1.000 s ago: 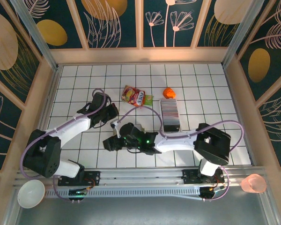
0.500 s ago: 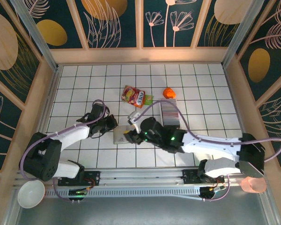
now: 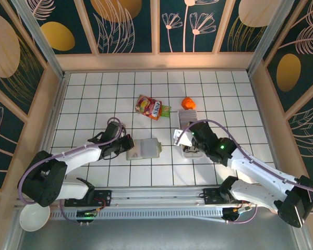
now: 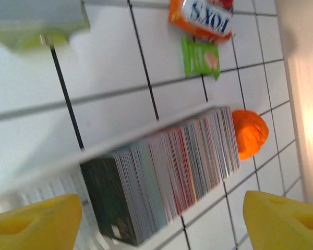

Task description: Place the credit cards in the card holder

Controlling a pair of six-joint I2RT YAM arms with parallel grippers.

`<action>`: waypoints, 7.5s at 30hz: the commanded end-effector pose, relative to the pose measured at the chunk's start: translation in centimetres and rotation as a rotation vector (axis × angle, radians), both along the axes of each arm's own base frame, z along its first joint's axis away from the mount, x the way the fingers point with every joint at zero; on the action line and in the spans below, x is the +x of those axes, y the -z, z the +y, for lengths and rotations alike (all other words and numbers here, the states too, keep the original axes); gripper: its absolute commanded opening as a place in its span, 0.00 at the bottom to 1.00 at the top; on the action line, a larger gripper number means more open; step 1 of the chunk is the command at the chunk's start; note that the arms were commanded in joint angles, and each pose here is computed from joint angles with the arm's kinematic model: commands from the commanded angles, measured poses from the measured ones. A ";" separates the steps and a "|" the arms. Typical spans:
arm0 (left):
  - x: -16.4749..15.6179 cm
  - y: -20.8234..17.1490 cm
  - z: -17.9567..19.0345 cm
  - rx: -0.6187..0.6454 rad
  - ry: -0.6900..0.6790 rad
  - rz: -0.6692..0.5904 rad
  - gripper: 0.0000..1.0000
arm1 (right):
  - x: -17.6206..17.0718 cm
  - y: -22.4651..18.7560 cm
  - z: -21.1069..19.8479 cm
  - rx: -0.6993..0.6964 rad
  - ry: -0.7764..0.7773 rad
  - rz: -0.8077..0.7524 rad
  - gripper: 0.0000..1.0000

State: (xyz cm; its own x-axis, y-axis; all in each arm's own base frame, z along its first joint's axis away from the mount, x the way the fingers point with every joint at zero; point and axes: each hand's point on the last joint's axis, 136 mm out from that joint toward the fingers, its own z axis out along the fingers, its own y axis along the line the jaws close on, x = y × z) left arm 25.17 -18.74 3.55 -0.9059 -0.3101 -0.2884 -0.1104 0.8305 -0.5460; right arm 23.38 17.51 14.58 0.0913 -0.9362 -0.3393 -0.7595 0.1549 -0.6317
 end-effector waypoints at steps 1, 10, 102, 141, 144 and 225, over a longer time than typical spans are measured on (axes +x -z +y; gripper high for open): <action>-0.3 0.4 0.3 0.015 0.009 -0.018 0.00 | 0.3 2.6 -2.1 -0.192 -0.085 -0.007 0.84; -1.2 1.3 1.2 0.031 -0.001 -0.019 0.00 | 2.3 5.4 -2.3 -0.300 -0.111 0.001 0.86; -1.4 1.7 1.3 0.042 0.023 -0.034 0.00 | 0.9 4.4 -2.6 -0.253 -0.134 0.036 0.03; -1.9 -0.9 3.5 0.010 -0.092 -0.147 0.23 | 2.7 -3.8 7.8 0.904 0.829 0.560 0.00; -1.8 -1.0 3.2 0.012 -0.075 -0.144 0.21 | 3.4 -4.4 4.7 0.640 0.767 0.367 0.00; -1.3 -2.9 0.5 -0.089 0.054 -0.224 0.12 | 3.0 5.5 -2.3 -0.293 -0.118 0.045 0.66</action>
